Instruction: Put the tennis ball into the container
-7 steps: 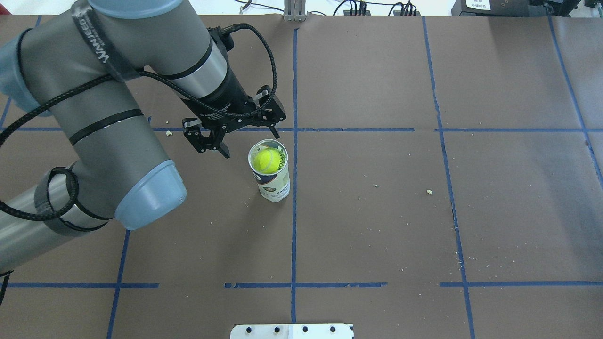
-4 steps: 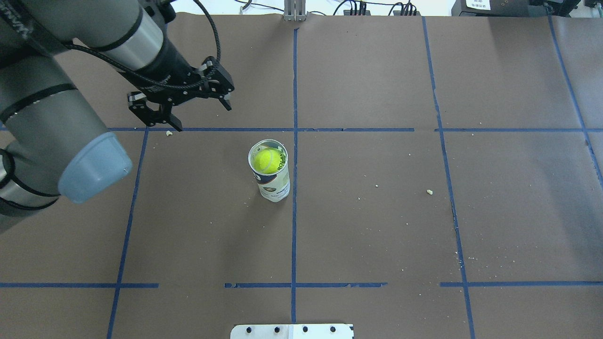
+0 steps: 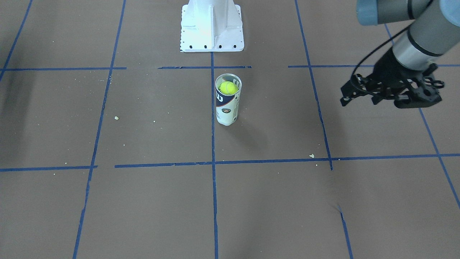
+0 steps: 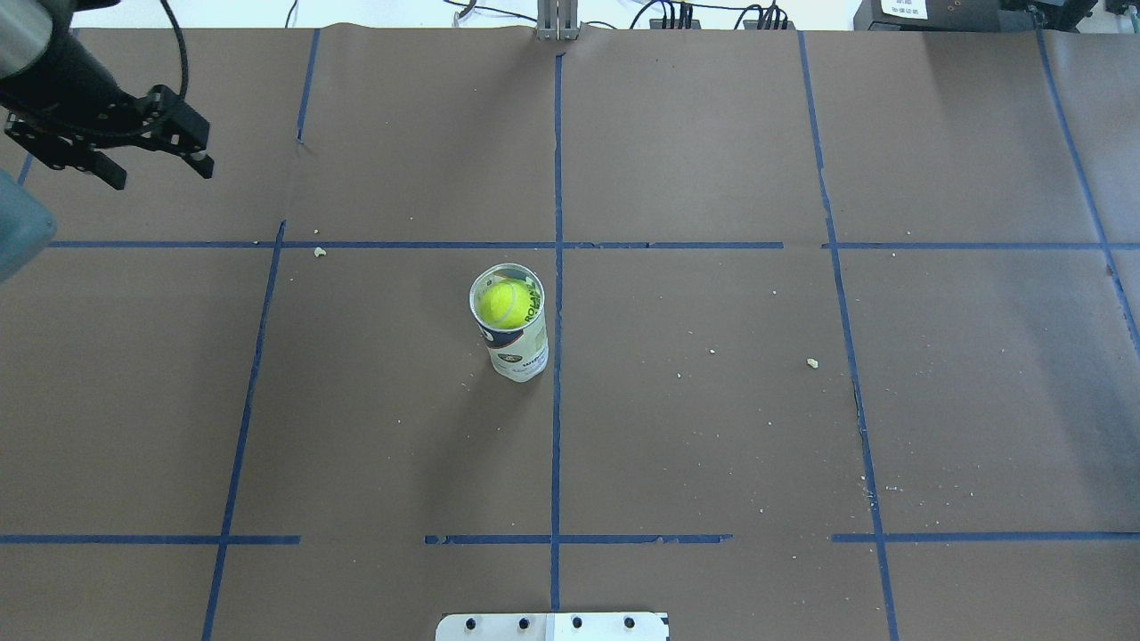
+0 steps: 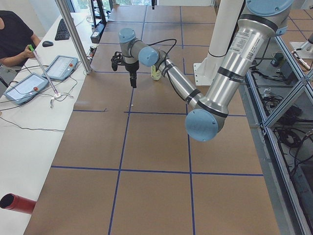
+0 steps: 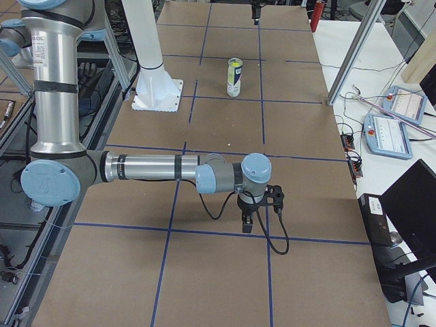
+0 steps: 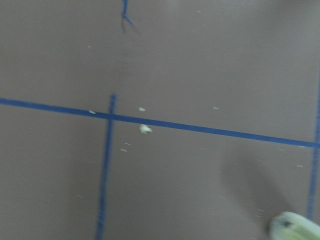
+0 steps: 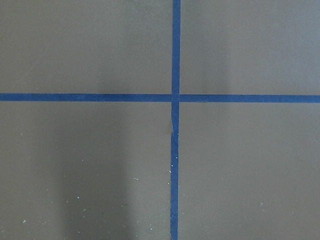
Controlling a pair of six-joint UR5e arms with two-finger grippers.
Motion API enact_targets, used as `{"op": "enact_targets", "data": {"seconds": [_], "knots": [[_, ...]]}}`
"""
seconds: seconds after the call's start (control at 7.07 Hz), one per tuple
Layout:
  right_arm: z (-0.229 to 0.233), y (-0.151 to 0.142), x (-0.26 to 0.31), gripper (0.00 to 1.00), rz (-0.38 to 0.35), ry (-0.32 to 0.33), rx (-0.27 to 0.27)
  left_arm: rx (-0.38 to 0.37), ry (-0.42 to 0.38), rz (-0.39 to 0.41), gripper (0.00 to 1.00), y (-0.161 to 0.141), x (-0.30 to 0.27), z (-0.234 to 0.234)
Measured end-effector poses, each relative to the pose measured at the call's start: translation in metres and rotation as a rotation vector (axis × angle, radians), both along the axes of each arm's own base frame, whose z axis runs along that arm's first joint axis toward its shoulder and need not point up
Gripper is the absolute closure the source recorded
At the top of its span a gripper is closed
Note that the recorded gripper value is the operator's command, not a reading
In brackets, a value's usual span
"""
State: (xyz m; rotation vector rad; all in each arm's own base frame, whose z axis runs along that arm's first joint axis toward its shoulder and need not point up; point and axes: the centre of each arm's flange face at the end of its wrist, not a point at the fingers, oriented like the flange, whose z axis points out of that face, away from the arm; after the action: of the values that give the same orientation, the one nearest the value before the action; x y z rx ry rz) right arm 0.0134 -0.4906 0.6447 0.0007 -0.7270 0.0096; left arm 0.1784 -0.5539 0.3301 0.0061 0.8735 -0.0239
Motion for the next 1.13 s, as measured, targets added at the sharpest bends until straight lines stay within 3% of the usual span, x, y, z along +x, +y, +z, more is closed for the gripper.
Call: {"op": "enact_targets", "data": {"seconds": [0.28, 0.57, 0.85, 1.13], "knots": [[0.000, 0.000, 0.000, 0.00, 0.000, 0.000, 0.000, 0.075, -0.063, 0.098, 0.00, -0.004, -0.063, 0.103], [0.000, 0.000, 0.000, 0.00, 0.000, 0.000, 0.000, 0.153, -0.083, 0.135, 0.00, 0.028, -0.120, 0.209], [0.000, 0.000, 0.000, 0.00, 0.000, 0.000, 0.000, 0.188, -0.103, 0.108, 0.00, 0.067, -0.177, 0.272], [0.000, 0.000, 0.000, 0.00, 0.000, 0.000, 0.000, 0.188, -0.150, 0.060, 0.00, 0.082, -0.230, 0.304]]}}
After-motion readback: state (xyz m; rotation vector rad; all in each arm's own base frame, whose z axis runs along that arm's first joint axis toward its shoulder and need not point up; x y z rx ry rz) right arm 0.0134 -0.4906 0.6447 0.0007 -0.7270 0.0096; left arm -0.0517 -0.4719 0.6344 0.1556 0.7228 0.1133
